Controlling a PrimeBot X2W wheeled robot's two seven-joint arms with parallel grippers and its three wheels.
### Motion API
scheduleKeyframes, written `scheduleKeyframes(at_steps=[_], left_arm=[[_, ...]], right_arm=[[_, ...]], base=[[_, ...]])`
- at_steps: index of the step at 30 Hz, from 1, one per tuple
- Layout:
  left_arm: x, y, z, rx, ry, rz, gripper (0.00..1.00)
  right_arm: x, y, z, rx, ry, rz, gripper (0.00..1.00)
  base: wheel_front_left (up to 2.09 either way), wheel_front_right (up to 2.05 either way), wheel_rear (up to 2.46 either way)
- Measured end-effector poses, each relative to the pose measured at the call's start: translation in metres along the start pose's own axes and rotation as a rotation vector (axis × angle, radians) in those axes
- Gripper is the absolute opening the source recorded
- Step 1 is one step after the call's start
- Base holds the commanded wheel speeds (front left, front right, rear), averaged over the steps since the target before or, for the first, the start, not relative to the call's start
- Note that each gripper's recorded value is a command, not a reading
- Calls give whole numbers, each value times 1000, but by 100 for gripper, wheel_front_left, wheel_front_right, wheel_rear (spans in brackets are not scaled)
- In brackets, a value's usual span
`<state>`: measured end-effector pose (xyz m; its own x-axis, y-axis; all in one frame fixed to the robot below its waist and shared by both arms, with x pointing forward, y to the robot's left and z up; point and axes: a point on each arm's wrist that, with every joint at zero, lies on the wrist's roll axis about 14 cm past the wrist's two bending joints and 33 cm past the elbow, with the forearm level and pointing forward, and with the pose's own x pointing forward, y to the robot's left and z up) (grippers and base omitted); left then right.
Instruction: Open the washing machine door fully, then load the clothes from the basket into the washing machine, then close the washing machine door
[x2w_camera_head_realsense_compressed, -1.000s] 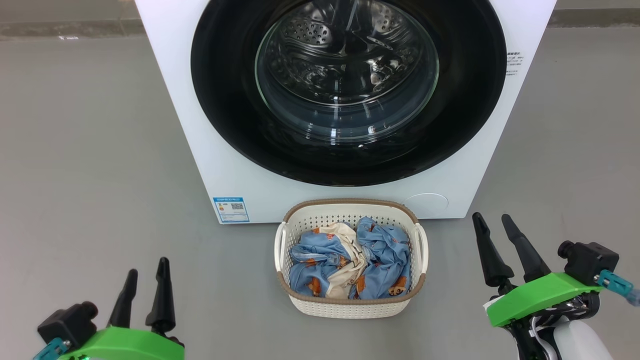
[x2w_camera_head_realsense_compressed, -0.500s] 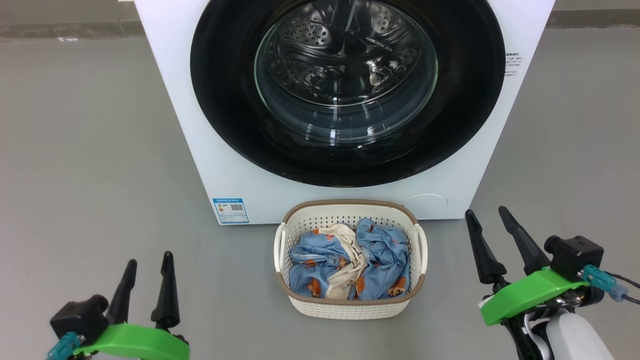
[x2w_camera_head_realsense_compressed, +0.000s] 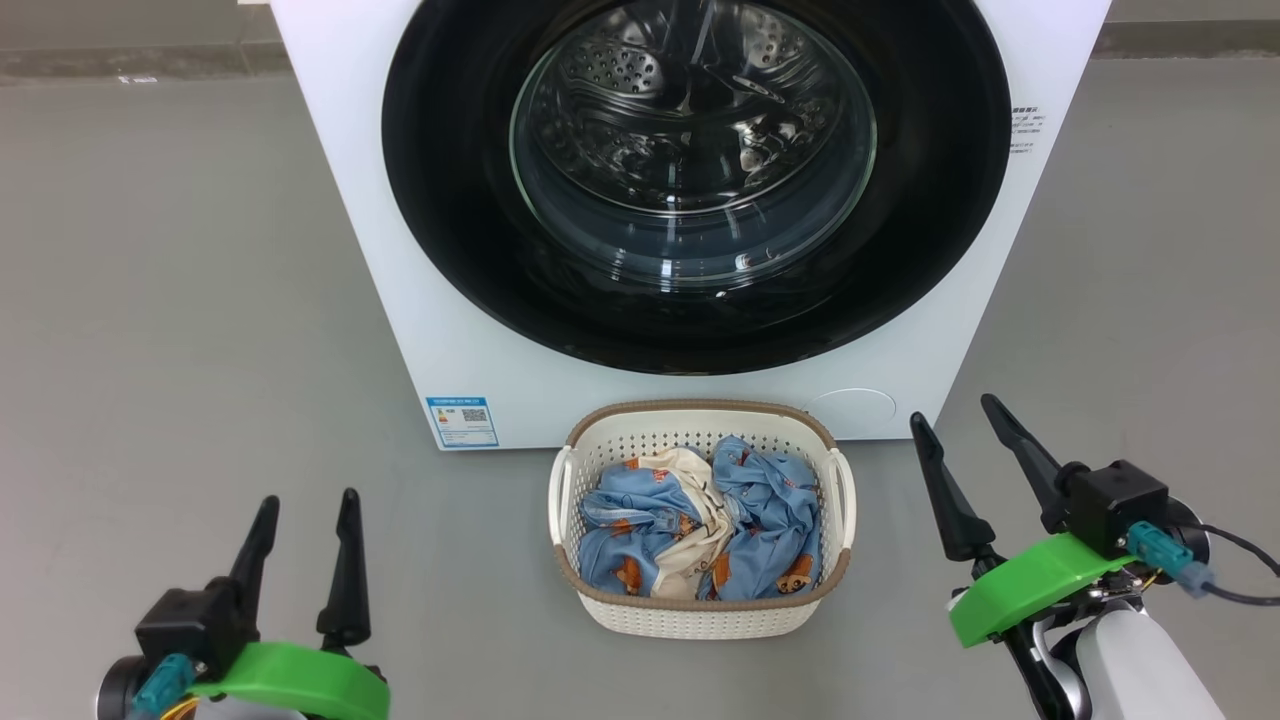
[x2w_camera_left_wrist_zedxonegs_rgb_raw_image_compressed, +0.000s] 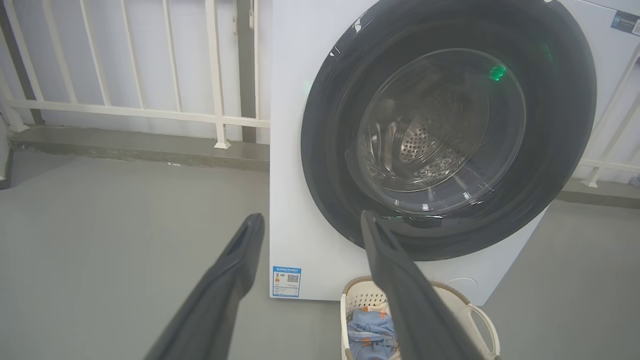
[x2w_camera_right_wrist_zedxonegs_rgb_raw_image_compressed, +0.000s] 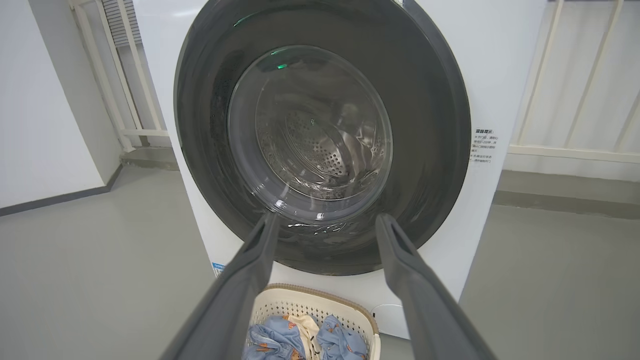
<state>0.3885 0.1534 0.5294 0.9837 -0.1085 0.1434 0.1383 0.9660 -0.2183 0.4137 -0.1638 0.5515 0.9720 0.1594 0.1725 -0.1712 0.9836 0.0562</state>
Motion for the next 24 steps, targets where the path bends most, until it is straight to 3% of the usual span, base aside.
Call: scheduleKeyframes(at_steps=[24], left_arm=[[0, -1, 3, 20, -12, -8, 100]], right_arm=[[-1, 0, 1, -27, -5, 1, 100]], base=[[0, 0, 0]])
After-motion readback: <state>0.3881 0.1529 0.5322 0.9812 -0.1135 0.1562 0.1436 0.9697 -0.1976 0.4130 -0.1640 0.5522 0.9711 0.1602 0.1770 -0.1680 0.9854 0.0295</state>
